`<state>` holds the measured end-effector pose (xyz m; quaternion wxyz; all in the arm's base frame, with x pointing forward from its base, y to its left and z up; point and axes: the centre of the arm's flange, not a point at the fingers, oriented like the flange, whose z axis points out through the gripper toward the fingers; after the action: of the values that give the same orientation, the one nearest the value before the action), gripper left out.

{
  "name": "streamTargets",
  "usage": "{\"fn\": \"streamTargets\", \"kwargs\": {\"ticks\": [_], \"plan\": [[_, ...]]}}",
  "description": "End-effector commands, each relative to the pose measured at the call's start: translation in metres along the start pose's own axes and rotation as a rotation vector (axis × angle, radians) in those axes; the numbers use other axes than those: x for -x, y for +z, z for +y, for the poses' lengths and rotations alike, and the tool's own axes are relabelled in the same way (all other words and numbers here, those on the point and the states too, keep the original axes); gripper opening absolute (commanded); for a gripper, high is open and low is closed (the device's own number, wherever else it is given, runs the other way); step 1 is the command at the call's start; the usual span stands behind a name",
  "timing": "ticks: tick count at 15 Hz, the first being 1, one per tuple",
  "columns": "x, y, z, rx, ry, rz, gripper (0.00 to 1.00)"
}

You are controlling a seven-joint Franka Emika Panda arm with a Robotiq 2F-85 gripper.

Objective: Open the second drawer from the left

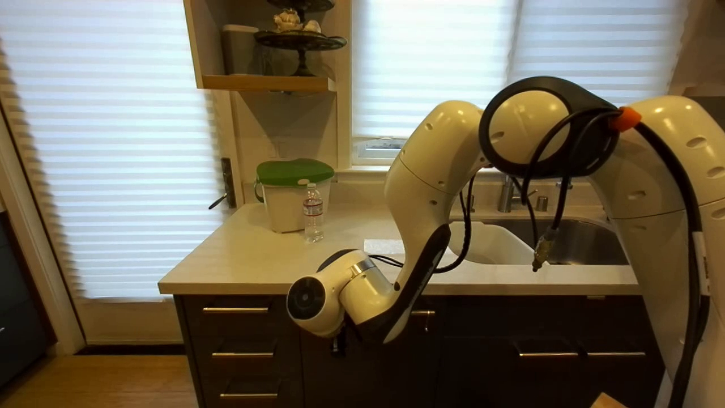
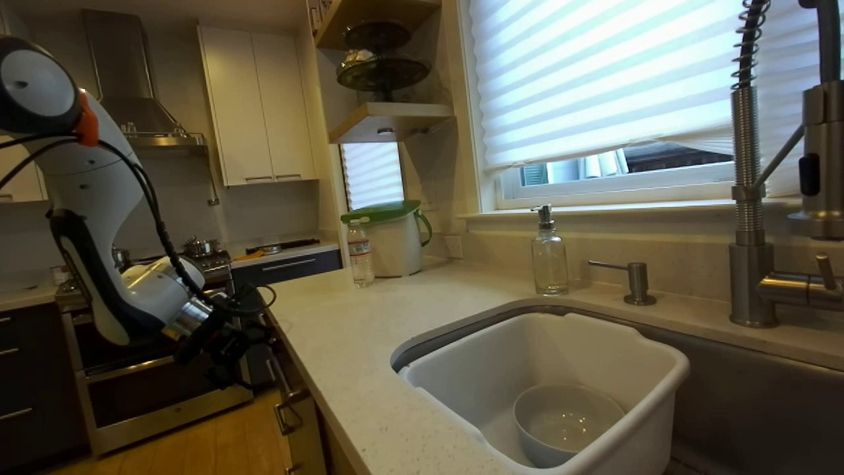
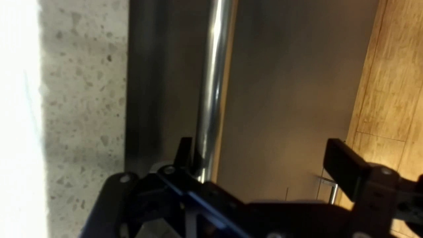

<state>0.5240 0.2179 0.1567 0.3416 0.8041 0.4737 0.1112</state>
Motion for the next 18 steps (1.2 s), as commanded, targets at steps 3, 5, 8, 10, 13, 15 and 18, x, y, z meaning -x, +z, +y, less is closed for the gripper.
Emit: {"fn": "streamTargets", "kwargs": {"ticks": [3,5,8,10,13,15,18], "plan": [[-0.005,-0.003,-0.022,-0.191,-0.060,0.047,1.00],[-0.005,-0.005,-0.019,-0.221,-0.066,0.062,1.00],[-0.007,-0.015,-0.018,-0.271,-0.082,0.080,1.00],[-0.009,-0.017,-0.019,-0.310,-0.094,0.091,1.00],[-0.012,-0.018,-0.022,-0.370,-0.113,0.100,1.00],[-0.013,-0.022,-0.025,-0.412,-0.124,0.093,1.00],[-0.019,-0.035,-0.028,-0.465,-0.124,0.065,1.00]]}}
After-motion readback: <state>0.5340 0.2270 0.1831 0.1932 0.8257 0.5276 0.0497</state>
